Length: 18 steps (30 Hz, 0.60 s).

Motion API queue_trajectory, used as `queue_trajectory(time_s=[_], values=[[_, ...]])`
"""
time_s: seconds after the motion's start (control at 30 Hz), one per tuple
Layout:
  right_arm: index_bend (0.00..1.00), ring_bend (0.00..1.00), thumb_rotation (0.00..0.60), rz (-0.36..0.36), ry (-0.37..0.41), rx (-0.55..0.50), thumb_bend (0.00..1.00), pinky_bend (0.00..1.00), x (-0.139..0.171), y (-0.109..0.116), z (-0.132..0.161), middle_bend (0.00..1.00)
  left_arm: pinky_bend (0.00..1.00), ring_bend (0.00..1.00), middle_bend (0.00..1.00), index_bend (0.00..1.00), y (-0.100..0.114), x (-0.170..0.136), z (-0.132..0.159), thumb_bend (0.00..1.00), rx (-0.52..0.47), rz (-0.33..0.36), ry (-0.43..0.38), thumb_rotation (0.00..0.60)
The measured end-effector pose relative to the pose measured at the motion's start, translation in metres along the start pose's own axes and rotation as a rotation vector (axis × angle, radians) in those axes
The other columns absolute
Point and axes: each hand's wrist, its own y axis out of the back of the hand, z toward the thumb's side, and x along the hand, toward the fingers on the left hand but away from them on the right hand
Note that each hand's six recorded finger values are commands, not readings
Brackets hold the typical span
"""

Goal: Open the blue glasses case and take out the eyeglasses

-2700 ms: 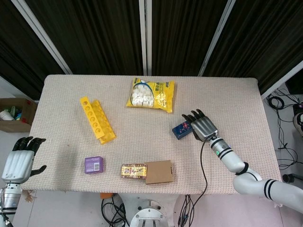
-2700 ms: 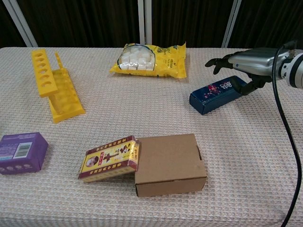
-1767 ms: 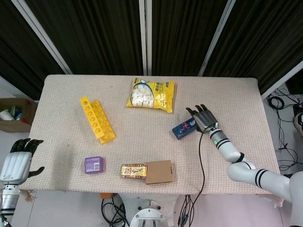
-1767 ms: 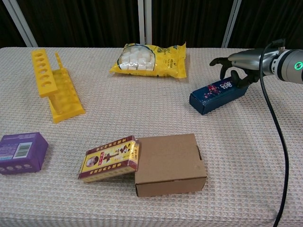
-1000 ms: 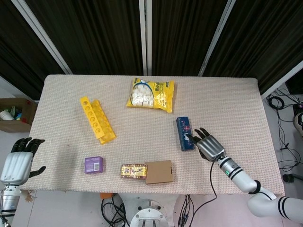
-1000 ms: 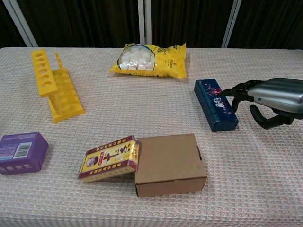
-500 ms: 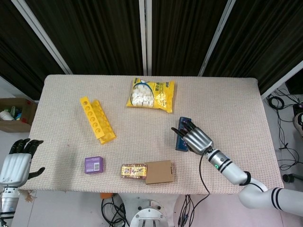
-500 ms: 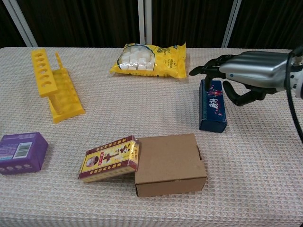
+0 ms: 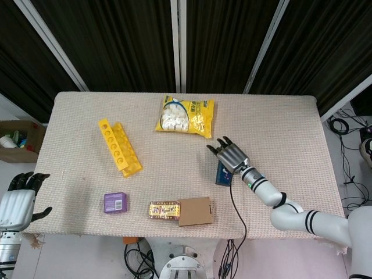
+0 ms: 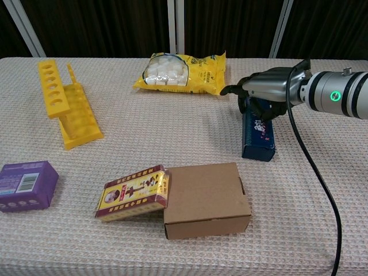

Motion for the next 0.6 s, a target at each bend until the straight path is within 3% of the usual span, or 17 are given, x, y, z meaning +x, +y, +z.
queue_trajectory(time_s=[0.3,0.33,0.4,0.47,0.53,0.6], values=[[0.0,0.0,0.6,0.044,-0.112,-0.061,0.95,0.0,0.039,-0.011,-0.049,0.36,0.14,0.13,0.21,0.2,-0.002,0.003,0.002,0.0,0.0,0.0,-0.01,0.6],[0.0,0.0,0.6,0.053,-0.116,-0.072,0.91,0.0,0.045,-0.014,-0.052,0.36,0.14,0.13,0.21,0.2,-0.001,0.004,0.003,0.0,0.001,0.0,-0.012,0.6],[0.0,0.0,0.6,0.068,-0.121,-0.095,0.71,0.0,0.056,-0.018,-0.056,0.34,0.14,0.13,0.21,0.2,-0.001,0.005,0.005,0.0,0.0,-0.001,-0.017,0.6],[0.0,0.0,0.6,0.06,-0.118,-0.109,0.4,0.0,0.063,-0.02,-0.057,0.29,0.14,0.13,0.21,0.2,-0.001,0.007,0.007,0.0,0.002,-0.001,-0.024,0.6],[0.0,0.0,0.6,0.033,-0.112,-0.11,0.23,0.0,0.066,-0.018,-0.056,0.24,0.14,0.13,0.21,0.2,-0.001,0.008,0.009,0.0,0.003,-0.002,-0.029,0.6],[0.0,0.0,0.6,-0.016,-0.107,-0.109,0.16,0.0,0.069,-0.013,-0.054,0.2,0.14,0.13,0.21,0.2,-0.001,0.009,0.01,0.0,0.004,-0.003,-0.03,0.6]])
